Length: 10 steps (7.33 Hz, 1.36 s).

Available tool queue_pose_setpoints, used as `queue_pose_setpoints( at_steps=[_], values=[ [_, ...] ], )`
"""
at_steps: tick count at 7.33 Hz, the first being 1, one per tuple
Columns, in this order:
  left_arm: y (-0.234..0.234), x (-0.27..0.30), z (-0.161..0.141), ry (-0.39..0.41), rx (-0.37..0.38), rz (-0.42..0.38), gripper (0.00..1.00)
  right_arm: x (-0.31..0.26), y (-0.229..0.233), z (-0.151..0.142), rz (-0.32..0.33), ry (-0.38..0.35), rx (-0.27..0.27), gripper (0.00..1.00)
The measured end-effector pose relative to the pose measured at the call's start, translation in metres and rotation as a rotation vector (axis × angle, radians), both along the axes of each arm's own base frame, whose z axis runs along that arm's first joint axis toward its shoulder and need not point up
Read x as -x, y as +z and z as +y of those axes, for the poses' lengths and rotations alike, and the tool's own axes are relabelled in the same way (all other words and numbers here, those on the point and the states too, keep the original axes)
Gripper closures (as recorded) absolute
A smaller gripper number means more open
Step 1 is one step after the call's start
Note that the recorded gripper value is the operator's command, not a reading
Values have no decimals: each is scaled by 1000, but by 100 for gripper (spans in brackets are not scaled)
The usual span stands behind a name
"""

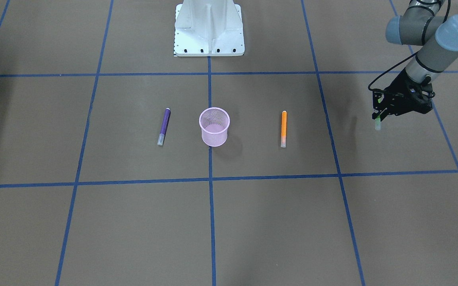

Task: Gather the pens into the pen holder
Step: 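Lift the green marker upright with the left gripper, away from robot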

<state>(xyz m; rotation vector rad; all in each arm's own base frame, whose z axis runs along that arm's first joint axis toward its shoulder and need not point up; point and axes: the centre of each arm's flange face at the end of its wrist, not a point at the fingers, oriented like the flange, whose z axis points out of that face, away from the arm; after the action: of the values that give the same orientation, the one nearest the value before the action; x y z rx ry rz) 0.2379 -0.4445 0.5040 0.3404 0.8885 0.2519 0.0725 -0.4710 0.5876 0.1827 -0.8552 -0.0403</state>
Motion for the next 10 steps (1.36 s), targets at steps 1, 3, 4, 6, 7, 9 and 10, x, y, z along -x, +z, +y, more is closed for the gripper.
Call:
queue_pose_setpoints(
  at_steps=[1,3,4,6,7,9,10],
  values=[
    [-30,-3,-23,-28,-20,16,100,5,21,-3,6,-11,14,1],
    [-107,-15,-67,-136,-40,85,100,18,79,-7,49,-38,33,1],
    [-150,-21,-84,-206,-51,135,100,24,105,-8,64,-50,30,1],
    [-232,-30,-105,-298,-85,241,100,43,134,-12,79,-86,31,1],
    [-266,-33,-111,-315,-113,280,100,54,142,-14,85,-110,37,1],
    [-304,-41,-120,-333,-157,315,100,66,154,-25,126,-137,42,2],
    [-317,-49,-122,-337,-173,322,100,68,157,-29,151,-143,36,2]
  ],
)
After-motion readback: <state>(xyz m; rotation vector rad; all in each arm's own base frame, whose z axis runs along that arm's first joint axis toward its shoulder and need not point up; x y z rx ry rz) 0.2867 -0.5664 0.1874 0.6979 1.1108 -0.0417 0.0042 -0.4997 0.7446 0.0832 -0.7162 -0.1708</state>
